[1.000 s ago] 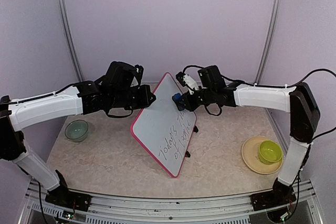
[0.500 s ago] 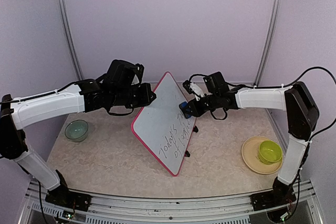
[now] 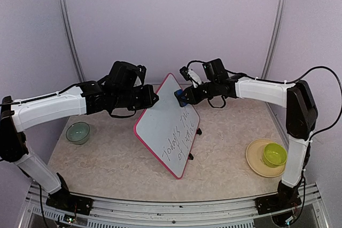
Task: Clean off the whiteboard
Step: Erase the whiteboard at the center of the board.
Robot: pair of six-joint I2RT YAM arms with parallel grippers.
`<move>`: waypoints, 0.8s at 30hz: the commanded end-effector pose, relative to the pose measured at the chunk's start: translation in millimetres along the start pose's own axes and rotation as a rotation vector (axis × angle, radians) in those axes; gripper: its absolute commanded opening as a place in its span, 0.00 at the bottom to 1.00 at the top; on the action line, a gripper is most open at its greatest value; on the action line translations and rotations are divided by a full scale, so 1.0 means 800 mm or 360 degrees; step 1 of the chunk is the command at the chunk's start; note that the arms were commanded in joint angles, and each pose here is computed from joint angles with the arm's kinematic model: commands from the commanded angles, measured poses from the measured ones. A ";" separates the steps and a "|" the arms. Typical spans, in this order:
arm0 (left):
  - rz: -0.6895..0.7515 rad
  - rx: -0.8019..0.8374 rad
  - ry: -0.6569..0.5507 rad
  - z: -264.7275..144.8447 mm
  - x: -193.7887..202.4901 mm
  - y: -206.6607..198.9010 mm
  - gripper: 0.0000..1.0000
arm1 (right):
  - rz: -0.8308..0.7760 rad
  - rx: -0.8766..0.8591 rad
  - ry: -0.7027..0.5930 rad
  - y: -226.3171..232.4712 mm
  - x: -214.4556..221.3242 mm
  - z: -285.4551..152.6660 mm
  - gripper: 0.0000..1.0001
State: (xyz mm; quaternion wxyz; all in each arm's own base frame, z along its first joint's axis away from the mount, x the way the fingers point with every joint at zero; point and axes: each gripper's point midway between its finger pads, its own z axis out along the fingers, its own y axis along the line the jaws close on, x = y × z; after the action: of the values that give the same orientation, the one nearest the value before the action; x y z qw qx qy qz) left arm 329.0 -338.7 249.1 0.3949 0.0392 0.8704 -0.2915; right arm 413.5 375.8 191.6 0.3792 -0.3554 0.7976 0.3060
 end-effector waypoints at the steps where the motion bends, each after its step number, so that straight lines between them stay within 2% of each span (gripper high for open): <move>1: 0.0074 0.0069 0.0057 0.008 0.017 -0.009 0.00 | 0.0067 -0.0127 0.0079 0.006 0.026 0.019 0.00; 10: 0.0079 0.0083 0.0054 0.005 0.016 -0.011 0.00 | 0.0138 -0.0180 0.0231 0.007 0.099 0.022 0.00; 24: 0.0071 0.0079 0.0038 -0.005 0.015 -0.007 0.00 | 0.0209 -0.0189 0.0285 0.011 0.134 0.012 0.00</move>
State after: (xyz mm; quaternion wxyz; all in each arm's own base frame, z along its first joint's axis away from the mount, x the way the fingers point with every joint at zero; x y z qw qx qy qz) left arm 328.7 -335.3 247.0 0.3940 0.0332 0.8702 -0.2938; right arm 396.2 360.5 152.5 0.3496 -0.3571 0.7947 0.3445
